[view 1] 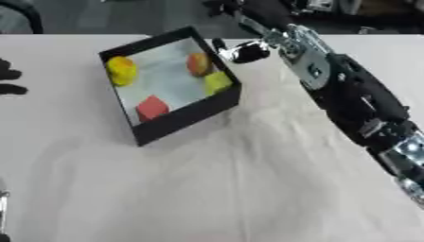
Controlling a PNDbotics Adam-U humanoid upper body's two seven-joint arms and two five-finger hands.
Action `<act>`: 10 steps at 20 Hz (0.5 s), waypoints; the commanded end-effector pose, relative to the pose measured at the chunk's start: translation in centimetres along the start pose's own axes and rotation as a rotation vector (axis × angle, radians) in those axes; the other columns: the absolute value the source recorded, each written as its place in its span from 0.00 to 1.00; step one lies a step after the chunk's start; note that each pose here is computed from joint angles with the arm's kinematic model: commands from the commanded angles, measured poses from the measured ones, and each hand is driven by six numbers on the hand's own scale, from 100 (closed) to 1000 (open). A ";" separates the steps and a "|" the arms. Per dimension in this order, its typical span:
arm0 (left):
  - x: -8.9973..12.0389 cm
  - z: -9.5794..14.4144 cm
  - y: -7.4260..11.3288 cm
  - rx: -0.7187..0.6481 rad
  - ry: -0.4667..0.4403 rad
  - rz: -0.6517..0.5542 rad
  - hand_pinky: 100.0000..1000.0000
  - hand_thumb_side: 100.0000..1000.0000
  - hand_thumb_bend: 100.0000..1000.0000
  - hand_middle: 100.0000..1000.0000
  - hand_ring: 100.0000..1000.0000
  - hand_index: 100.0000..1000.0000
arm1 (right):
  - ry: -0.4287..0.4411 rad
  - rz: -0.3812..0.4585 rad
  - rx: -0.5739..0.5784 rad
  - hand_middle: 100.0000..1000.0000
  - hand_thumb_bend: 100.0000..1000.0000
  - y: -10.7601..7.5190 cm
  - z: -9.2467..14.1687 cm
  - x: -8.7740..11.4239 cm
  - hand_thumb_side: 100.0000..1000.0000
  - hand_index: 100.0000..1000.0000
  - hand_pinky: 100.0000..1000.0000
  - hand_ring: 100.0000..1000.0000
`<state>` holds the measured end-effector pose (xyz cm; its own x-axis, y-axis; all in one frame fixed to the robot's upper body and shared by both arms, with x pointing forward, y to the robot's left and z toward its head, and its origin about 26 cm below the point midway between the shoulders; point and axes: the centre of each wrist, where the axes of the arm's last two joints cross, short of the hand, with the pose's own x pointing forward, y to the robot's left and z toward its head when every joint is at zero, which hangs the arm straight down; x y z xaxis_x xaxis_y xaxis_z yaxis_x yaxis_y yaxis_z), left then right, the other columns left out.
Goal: Pick up objects on the table and place them in the box.
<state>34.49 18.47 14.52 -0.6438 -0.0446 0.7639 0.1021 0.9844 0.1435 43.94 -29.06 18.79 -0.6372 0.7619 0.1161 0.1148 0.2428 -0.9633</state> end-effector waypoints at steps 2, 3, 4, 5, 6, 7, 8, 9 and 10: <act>0.8 -0.6 0.2 0.005 -0.033 -0.002 0.49 0.88 0.00 0.54 0.57 0.62 | -0.004 0.021 -0.036 0.75 0.00 -1.4 0.0 0.0 0.17 0.98 0.83 0.82; 0.8 -0.6 0.2 0.007 -0.032 -0.003 0.49 0.88 0.00 0.54 0.57 0.62 | -0.002 0.019 -0.039 0.74 0.00 -1.4 0.1 0.0 0.16 0.98 0.83 0.82; 0.7 -0.5 0.3 0.009 -0.031 -0.005 0.49 0.88 0.00 0.54 0.57 0.62 | -0.003 0.017 -0.043 0.74 0.00 -1.4 0.2 0.0 0.16 0.98 0.83 0.82; 0.7 -0.5 0.4 0.013 -0.028 -0.008 0.49 0.88 0.00 0.54 0.57 0.62 | -0.007 0.016 -0.052 0.73 0.00 -1.5 0.3 0.1 0.13 0.97 0.83 0.81; 0.6 -0.4 0.6 0.017 -0.024 -0.012 0.49 0.88 0.00 0.54 0.57 0.62 | -0.012 0.014 -0.066 0.73 0.00 -1.7 0.4 0.2 0.11 0.97 0.83 0.81; 0.6 -0.3 0.7 0.021 -0.020 -0.016 0.49 0.88 0.00 0.54 0.57 0.62 | -0.017 0.013 -0.081 0.72 0.00 -1.9 0.6 0.3 0.12 0.97 0.82 0.81; 0.5 -0.3 0.8 0.025 -0.016 -0.020 0.49 0.88 0.00 0.54 0.57 0.62 | -0.022 0.011 -0.096 0.72 0.00 -2.1 0.7 0.4 0.12 0.97 0.82 0.81; 0.4 -0.2 1.0 0.029 -0.012 -0.025 0.49 0.88 0.00 0.54 0.57 0.62 | -0.028 0.009 -0.111 0.72 0.00 -2.4 0.9 0.5 0.12 0.97 0.82 0.81; 0.4 -0.1 1.1 0.034 -0.007 -0.031 0.49 0.88 0.00 0.54 0.57 0.62 | -0.037 0.008 -0.128 0.72 0.00 -2.7 1.2 0.7 0.12 0.97 0.82 0.81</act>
<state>34.45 19.00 14.26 -0.6322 -0.0570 0.7727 0.0744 0.9882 0.1337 42.67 -29.13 18.91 -0.6578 0.7405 0.1380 0.1535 0.3112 -0.9378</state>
